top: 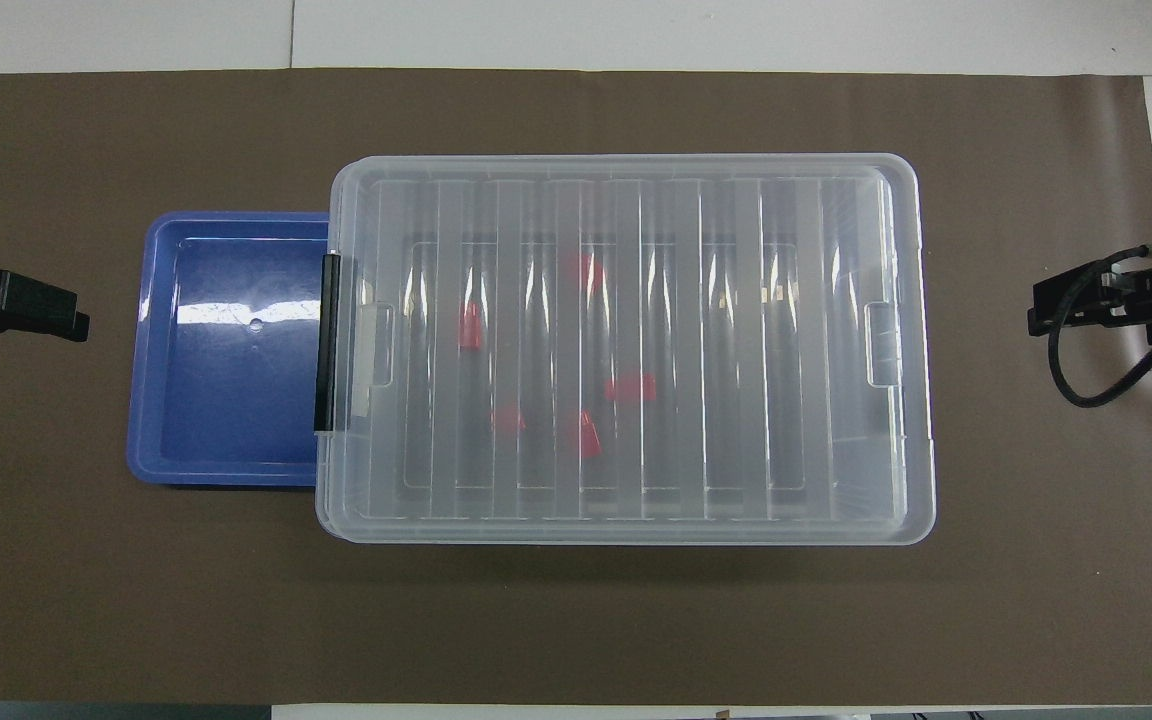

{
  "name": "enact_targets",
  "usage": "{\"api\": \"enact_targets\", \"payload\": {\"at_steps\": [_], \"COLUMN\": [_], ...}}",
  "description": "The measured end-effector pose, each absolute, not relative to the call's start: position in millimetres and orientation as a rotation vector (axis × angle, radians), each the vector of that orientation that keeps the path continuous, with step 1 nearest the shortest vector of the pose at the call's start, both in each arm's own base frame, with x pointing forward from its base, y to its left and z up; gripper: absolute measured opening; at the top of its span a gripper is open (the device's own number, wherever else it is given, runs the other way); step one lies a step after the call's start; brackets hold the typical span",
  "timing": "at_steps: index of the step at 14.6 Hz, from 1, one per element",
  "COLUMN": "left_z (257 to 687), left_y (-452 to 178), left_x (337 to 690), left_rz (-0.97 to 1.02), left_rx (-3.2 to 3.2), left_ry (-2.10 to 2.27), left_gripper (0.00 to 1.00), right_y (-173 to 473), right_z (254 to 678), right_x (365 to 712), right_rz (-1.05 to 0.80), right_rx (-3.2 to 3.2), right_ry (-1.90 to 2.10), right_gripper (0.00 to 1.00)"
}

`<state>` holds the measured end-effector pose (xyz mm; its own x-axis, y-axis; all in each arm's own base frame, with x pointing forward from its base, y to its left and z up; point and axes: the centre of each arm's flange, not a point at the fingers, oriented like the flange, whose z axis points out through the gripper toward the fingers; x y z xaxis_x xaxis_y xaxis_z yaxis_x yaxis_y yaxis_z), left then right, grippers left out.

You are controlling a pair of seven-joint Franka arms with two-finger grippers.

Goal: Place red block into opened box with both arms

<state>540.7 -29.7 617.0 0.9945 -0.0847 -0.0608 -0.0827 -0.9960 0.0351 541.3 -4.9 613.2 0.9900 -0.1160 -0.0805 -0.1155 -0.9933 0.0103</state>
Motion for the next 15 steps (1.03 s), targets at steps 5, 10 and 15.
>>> {"api": "enact_targets", "payload": {"at_steps": [5, 10, 15], "left_z": [617, 617, 617], "left_y": [-30, -30, -30], "left_x": [541, 541, 541], "left_rz": [-0.097, -0.097, -0.097], "left_rx": [3.105, 3.105, 3.105], "left_ry": [-0.130, -0.130, -0.130], "left_gripper": [1.00, 1.00, 1.00], "right_y": [-19, -28, -28], "right_z": [613, 614, 615], "right_x": [542, 542, 543], "right_rz": [-0.119, -0.107, -0.100], "right_rx": [3.127, 3.129, 3.129], "right_ry": [-0.175, -0.177, -0.176], "right_gripper": [1.00, 1.00, 1.00]}}
